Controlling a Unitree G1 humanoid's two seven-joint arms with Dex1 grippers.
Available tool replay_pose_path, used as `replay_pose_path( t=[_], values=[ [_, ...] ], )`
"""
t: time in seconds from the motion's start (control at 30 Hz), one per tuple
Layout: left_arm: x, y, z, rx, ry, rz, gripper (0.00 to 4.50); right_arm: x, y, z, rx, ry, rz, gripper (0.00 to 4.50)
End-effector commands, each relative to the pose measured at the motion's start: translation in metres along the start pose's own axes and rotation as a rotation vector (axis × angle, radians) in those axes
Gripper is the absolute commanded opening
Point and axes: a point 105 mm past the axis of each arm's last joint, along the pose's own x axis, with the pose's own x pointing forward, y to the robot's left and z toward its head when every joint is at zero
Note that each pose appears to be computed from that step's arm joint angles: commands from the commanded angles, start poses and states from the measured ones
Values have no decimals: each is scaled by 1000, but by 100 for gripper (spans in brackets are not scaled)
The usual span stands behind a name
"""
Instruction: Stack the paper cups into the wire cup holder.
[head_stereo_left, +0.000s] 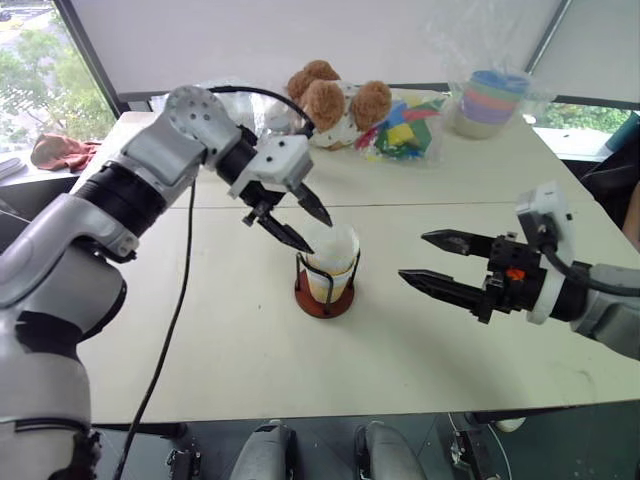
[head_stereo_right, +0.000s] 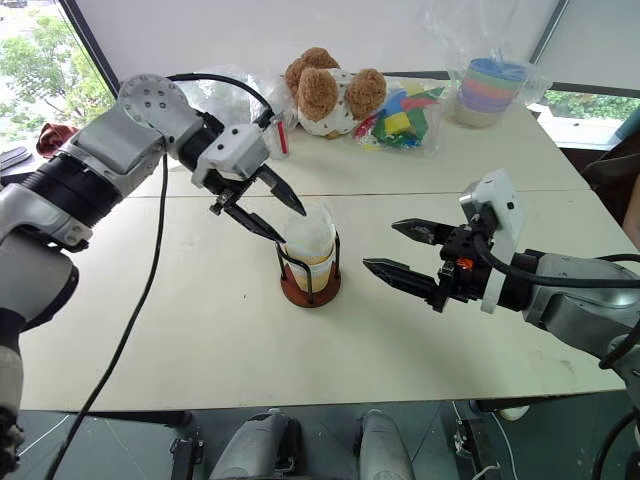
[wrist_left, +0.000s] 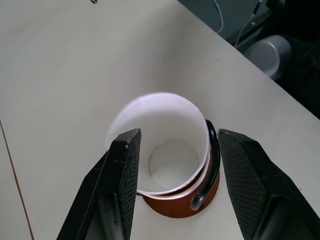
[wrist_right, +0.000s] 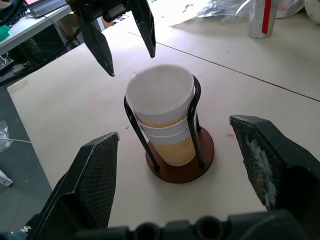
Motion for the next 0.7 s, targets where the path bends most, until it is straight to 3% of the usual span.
replay_pose_path(
  t=[0.03,0.2,0.3,0.4,0.57,0.7],
  values=[
    [-19,9,30,34,-80,67,220,-2,-3,4,-13,-32,-11,386],
    [-60,24,20,-130,-190,305,220,-10,-30,-13,19,-36,-147,386],
    [-73,10,-35,-354,-208,500,220,-9,-48,-19,35,-82,-235,386],
    [-77,-6,-75,-507,-251,690,220,-4,-61,-35,29,-39,-303,386],
    [-68,-52,-130,-692,-291,1037,220,-10,-88,-61,74,-66,-478,386],
    [-47,-85,-151,-758,-262,1290,220,-13,-110,-81,58,-80,-620,386]
  ],
)
